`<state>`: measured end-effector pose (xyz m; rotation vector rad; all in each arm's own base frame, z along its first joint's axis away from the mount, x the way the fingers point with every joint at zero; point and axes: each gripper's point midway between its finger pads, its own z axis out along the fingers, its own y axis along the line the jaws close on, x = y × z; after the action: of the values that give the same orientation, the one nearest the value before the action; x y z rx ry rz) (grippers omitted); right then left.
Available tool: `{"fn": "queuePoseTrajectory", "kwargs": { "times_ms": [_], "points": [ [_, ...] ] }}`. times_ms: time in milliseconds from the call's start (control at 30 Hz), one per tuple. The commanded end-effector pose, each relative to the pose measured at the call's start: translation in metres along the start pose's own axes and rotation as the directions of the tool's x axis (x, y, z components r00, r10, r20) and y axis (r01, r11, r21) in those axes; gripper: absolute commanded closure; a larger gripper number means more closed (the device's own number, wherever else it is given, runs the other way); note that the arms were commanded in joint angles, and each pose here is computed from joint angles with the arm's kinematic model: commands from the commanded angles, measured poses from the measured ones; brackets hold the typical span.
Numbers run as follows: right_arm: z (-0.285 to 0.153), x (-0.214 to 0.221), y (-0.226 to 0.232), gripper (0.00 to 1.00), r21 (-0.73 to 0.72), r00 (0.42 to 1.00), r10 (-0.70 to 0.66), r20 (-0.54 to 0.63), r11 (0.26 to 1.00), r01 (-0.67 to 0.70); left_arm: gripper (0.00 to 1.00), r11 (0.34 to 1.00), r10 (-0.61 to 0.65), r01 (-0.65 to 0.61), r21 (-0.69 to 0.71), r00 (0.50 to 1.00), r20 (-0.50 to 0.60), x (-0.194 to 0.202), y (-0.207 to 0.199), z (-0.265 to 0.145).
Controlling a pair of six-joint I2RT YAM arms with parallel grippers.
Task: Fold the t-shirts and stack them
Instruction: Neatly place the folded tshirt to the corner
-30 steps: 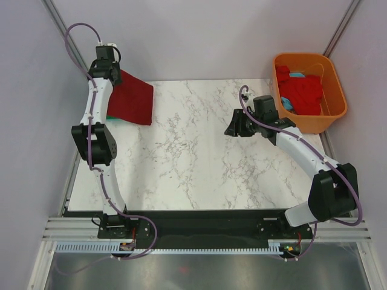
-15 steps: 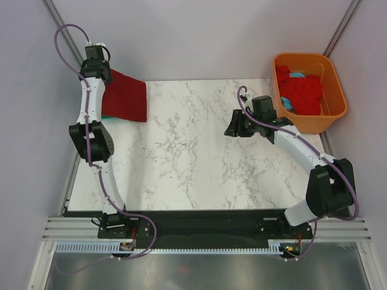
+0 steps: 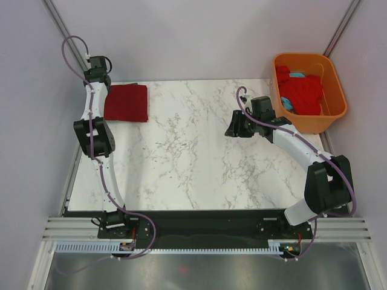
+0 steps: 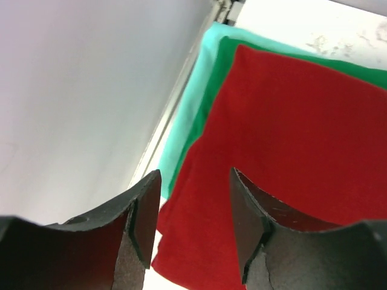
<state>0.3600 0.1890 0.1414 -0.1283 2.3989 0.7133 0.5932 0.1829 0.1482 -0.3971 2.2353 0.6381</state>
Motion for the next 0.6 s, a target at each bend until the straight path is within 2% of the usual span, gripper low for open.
{"fn": "queuePoseTrajectory", "kwargs": {
  "times_ms": [0, 200, 267, 400, 567],
  "points": [
    [-0.008, -0.015, 0.007, 0.49, -0.015, 0.998, -0.038, 0.046, 0.999, 0.039, 0.43, 0.991, -0.126, 0.129, -0.025, 0.987, 0.100, -0.037, 0.022, -0.025],
    [-0.018, -0.015, 0.012, 0.48, -0.025, 0.998, -0.038, 0.054, 0.999, 0.039, 0.43, 0.971, -0.165, 0.155, 0.184, 0.986, 0.038, -0.019, -0.006, -0.066],
    [-0.020, -0.012, 0.015, 0.48, -0.036, 0.998, -0.029, 0.049, 0.999, 0.031, 0.43, 0.956, -0.153, 0.153, 0.251, 0.988, -0.020, 0.003, -0.021, -0.069],
    [-0.030, -0.009, 0.022, 0.48, -0.064, 0.998, -0.023, 0.061, 0.998, 0.027, 0.46, 0.954, -0.154, 0.174, 0.245, 0.983, -0.099, 0.036, -0.022, -0.062],
    [-0.033, -0.005, 0.021, 0.48, -0.060, 0.998, -0.033, 0.061, 0.998, 0.037, 0.48, 0.952, -0.217, 0.254, 0.168, 0.953, -0.211, 0.081, -0.001, -0.038]
  ]
}}
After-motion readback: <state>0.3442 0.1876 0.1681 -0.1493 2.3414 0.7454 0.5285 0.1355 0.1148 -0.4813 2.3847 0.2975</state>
